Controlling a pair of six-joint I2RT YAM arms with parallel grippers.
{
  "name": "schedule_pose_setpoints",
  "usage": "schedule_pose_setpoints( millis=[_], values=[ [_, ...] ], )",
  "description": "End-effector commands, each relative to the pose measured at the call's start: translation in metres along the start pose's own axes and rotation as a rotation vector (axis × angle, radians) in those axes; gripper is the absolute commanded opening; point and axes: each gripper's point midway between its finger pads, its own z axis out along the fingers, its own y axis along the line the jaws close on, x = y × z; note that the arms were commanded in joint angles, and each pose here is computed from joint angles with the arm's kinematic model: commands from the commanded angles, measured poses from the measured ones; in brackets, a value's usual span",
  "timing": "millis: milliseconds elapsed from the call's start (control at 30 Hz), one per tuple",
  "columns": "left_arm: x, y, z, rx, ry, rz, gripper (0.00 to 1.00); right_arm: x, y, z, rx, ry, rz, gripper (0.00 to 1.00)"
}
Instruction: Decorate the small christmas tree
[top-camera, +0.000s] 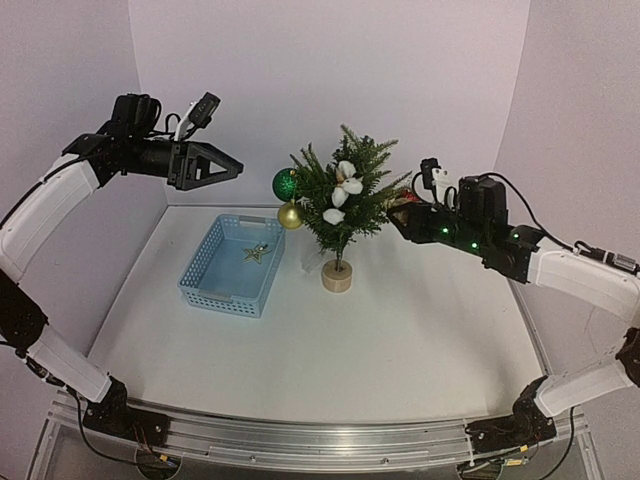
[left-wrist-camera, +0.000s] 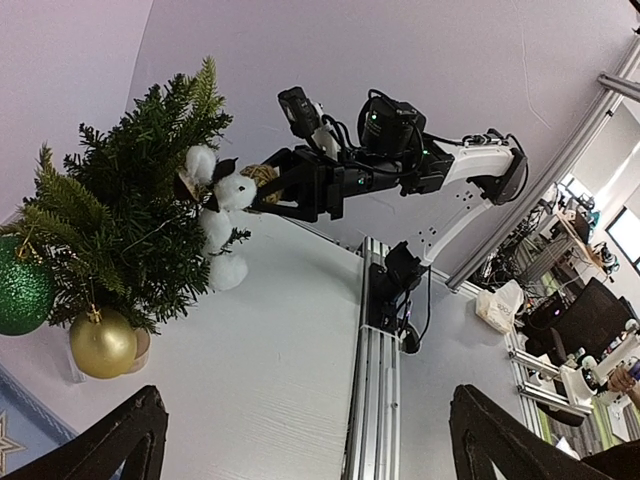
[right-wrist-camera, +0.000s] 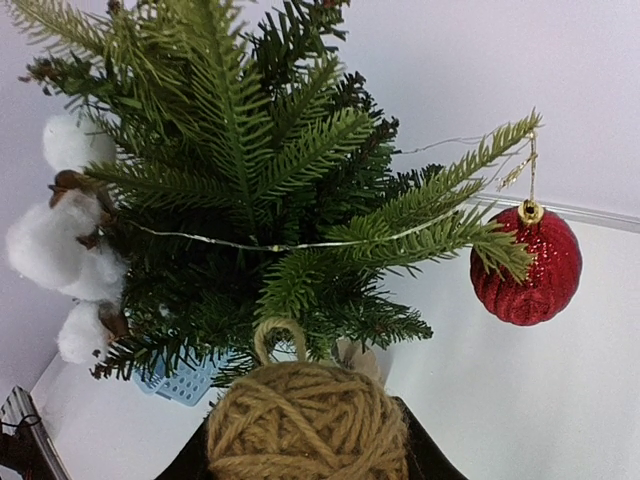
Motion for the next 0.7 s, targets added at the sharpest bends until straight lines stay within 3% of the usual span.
schedule_pose_setpoints(
  millis=[0, 333, 500, 667],
  values=[
    [-0.011, -0.014, 0.0, 0.017, -0.004, 0.073, 0.94, -0.05, 0.008, -0.031, -0.005, -0.162, -0.028, 0.21],
    [-0.017, -0.03, 0.056, 0.013, 0.093, 0.251, 0.71, -0.055, 0.0, -0.007, -0.025, -0.181, 0.004, 0.18],
    [-0.025, -0.045, 0.101, -0.02, 0.167, 0.536, 0.69, -0.061, 0.005, -0.005, -0.057, -0.189, 0.005, 0.18],
    [-0.039, -0.029, 0.142, -0.142, 0.191, 0.885, 0.62, -0.063, 0.006, -0.006, -0.064, -0.195, 0.007, 0.17]
  ],
)
